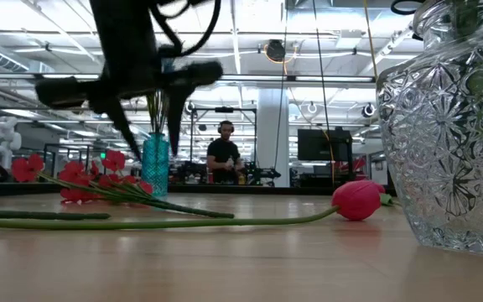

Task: Sort flowers into vase by color
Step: Put the left red flower into the blue vase

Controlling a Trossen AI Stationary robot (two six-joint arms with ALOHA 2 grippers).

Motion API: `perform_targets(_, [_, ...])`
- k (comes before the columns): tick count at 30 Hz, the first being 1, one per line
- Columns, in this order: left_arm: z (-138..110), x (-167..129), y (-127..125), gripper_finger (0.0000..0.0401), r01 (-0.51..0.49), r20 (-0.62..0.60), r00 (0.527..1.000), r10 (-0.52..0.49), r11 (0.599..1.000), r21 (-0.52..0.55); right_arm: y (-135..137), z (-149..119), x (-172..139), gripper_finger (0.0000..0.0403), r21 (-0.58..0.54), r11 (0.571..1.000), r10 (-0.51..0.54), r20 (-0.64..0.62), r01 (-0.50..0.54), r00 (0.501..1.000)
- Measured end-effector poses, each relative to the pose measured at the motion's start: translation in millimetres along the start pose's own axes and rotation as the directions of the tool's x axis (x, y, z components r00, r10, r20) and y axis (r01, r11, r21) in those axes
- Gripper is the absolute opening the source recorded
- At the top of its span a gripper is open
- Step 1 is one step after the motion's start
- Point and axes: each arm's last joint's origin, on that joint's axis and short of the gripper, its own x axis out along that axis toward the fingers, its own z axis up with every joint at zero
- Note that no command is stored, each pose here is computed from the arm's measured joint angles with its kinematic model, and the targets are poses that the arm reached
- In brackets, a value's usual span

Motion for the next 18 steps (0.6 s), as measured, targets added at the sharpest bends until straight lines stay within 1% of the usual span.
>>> perform_targets(2, [2,2,3,0.0190,-0.047,0.007,0.999,0.047,0.999,-0.018,0,0,0,0.0000,-0.008,1.000,0.000,0.000,0.000,1.000])
perform_targets(7, [3,10,2,0.0194,-0.084,0.007,0.996,0.084,0.996,-0.029,0,0,0,0.0000,-0.016,1.000,0.000,0.001,0.000,1.000])
perform_targets(11, [7,26,0,0.0194,-0.125,0.044,0.991,0.127,0.991,-0.045,0,1,0,0.0000,-0.019,1.000,0.003,0.009,-0.003,1.000])
perform_targets(13, [7,35,-3,0.0194,-0.123,0.044,0.991,0.126,0.991,-0.056,1,1,0,0.0000,-0.019,1.000,0.003,0.008,-0.003,1.000])
perform_targets(18, [11,54,-4,0.0194,-0.184,0.074,0.979,0.189,0.980,-0.071,1,1,0,0.0000,-0.022,1.000,0.004,0.010,-0.004,1.000])
